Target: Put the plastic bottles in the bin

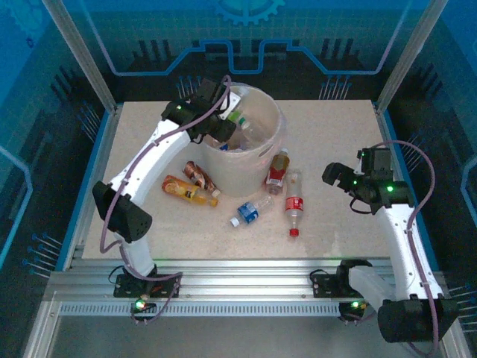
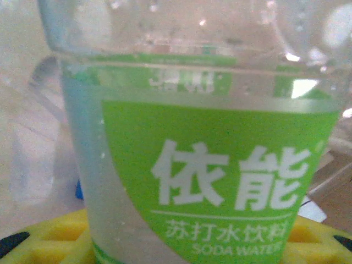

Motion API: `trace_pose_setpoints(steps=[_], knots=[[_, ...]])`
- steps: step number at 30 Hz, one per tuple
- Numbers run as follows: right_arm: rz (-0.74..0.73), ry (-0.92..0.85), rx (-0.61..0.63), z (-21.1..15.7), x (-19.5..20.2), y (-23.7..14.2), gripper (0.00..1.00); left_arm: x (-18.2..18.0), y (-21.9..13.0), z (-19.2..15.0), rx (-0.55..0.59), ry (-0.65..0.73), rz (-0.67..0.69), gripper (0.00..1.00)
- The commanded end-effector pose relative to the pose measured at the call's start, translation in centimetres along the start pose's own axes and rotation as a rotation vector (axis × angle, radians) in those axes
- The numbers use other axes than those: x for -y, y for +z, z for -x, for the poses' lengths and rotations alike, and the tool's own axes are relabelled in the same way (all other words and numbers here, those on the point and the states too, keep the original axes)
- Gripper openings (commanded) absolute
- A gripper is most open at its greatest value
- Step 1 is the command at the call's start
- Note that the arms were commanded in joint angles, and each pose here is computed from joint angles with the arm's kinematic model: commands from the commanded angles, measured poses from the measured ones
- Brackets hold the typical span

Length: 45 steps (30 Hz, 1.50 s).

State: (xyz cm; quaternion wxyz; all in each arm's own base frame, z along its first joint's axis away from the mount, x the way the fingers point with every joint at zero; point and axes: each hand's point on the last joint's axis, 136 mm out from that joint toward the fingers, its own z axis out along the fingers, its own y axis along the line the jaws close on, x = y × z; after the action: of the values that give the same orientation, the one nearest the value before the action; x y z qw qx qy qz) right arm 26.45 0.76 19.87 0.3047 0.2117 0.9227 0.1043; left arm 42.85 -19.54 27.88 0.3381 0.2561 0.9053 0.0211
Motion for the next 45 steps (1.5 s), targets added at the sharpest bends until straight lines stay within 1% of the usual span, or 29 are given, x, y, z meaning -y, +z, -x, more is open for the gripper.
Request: trace_pose_setpoints(steps=[1,6,7,9,12,15,16,18,23,26,27,28,30,33,37,39,41,45], knots=[[-0.006,0.017,-0.026,-0.5,0.4,0.9,1.00,-1.1,-0.8,-0.7,-0.047,0.010,0.047,0.50],[-0.014,0.013,-0.081,-1.9,0.6,2.0,1.00,-1.4,0.4,-2.1,-0.126,0.032,0.079,0.54],[-0.013,0.010,-0.088,-2.1,0.5,2.2,1.00,-1.3,0.6,-2.3,-0.135,0.036,0.081,0.55],[-0.016,0.003,-0.113,-2.7,0.5,2.7,1.00,-1.2,0.9,-2.5,-0.147,0.043,0.081,0.60],[-0.020,-0.021,-0.155,-3.6,0.2,3.5,1.00,-1.2,1.1,-2.4,-0.149,0.043,0.083,0.62],[-0.020,-0.054,-0.201,-4.7,-0.4,4.3,1.00,-1.3,1.0,-2.0,-0.138,0.042,0.089,0.63],[-0.019,-0.064,-0.219,-5.1,-0.5,4.6,1.00,-1.4,0.9,-1.9,-0.134,0.041,0.091,0.67],[-0.015,-0.077,-0.247,-5.7,-0.8,5.0,1.00,-1.4,0.7,-1.5,-0.120,0.039,0.094,0.70],[-0.016,-0.110,-0.303,-7.1,-1.4,5.8,1.00,-1.4,-0.4,0.0,-0.066,0.040,0.103,0.84],[-0.009,-0.126,-0.313,-7.5,-1.9,5.9,1.00,-1.5,-1.3,0.9,-0.027,0.041,0.116,0.87],[-0.004,-0.133,-0.315,-7.7,-2.2,5.8,1.00,-1.5,-1.8,1.4,-0.005,0.036,0.119,0.88],[0.000,-0.138,-0.316,-7.7,-2.4,5.8,1.00,-1.4,-2.3,1.9,0.020,0.033,0.120,0.94],[0.012,-0.147,-0.318,-7.8,-2.8,5.6,1.00,-1.3,-3.5,2.8,0.068,0.025,0.120,0.99],[0.033,-0.167,-0.317,-7.9,-3.5,5.3,1.00,-0.9,-5.8,4.5,0.159,0.014,0.113,0.99],[0.062,-0.198,-0.335,-8.3,-4.5,5.1,1.00,-0.4,-9.8,6.3,0.301,-0.020,0.098,0.99],[0.066,-0.219,-0.345,-8.6,-4.8,5.1,0.98,-0.2,-11.7,7.0,0.382,-0.048,0.082,0.99],[0.059,-0.237,-0.353,-8.8,-5.0,5.2,0.95,0.0,-13.7,7.3,0.467,-0.093,0.055,0.99],[0.045,-0.258,-0.373,-9.2,-5.1,5.5,0.93,-0.7,-17.0,6.8,0.634,-0.228,0.027,0.99]])
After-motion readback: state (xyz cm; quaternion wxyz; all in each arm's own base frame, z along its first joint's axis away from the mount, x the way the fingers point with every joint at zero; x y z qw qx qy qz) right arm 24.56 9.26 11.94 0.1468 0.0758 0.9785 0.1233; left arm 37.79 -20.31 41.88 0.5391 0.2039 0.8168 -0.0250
